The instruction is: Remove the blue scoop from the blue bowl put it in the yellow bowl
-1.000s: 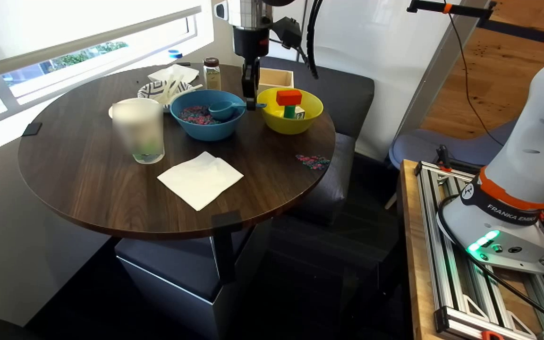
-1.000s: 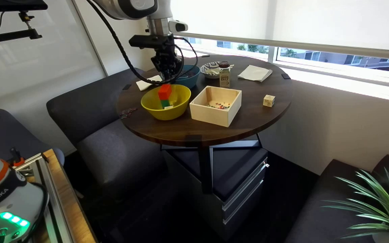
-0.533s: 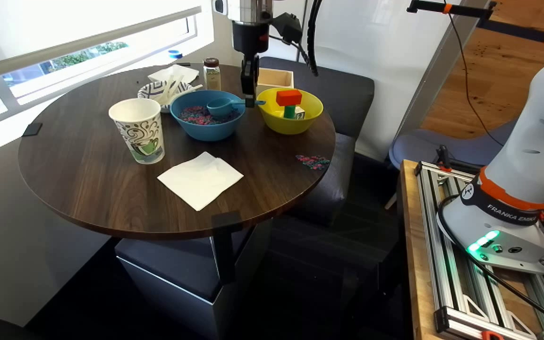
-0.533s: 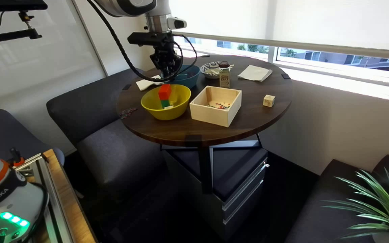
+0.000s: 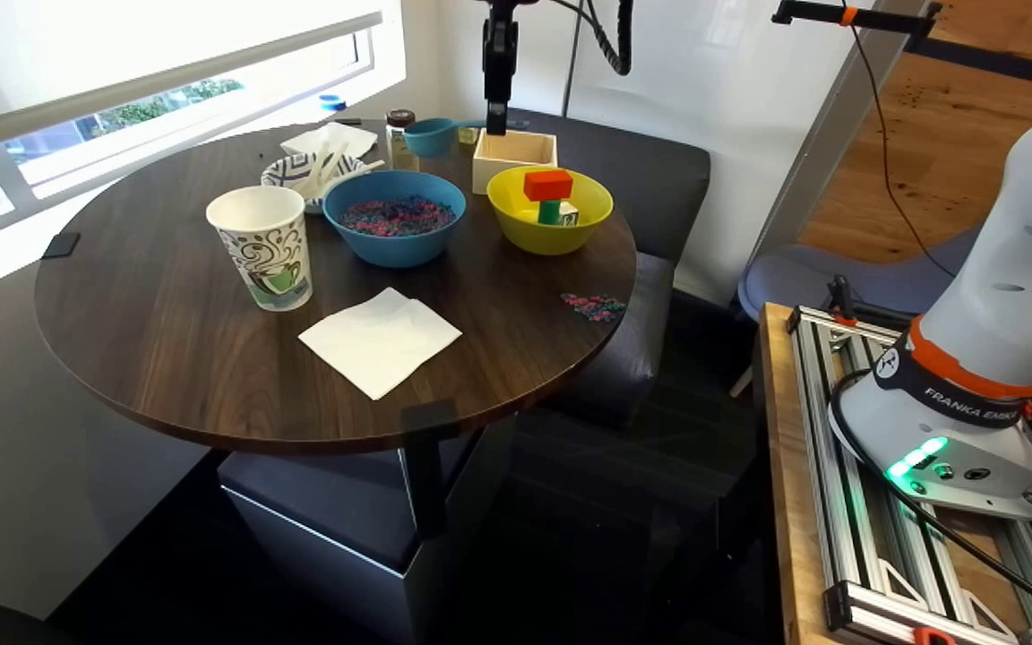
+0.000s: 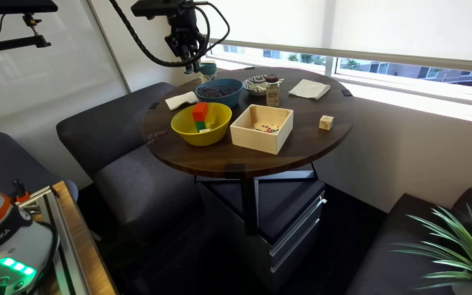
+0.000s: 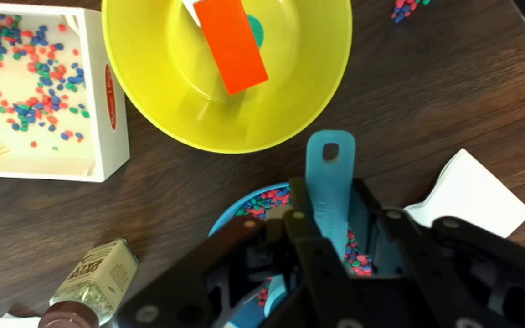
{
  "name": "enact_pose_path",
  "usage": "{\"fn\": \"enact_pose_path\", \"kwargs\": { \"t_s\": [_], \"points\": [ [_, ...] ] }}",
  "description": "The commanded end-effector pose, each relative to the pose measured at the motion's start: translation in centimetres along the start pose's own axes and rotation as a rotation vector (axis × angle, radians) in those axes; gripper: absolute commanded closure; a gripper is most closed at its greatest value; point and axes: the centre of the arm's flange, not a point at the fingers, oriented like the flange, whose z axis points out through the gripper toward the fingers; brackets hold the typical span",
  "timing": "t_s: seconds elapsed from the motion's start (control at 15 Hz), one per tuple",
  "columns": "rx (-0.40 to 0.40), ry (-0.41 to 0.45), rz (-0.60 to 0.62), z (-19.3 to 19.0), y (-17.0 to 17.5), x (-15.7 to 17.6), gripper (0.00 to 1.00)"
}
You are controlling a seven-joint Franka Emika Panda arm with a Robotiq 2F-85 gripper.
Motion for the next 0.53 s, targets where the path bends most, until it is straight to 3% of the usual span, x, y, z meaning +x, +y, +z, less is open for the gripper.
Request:
{"fn": "enact_pose_path", "kwargs": {
  "t_s": [0.0,0.2,0.47],
  "points": [
    [0.008,0.016,-0.007,-4.6,1.8,-2.9,0.94],
    [-0.020,-0.044,0.001,-7.4,4.5,-6.4,0.94],
    [-0.072,-0.210,0.018,-8.0,7.3,-10.8,0.94]
  ]
}}
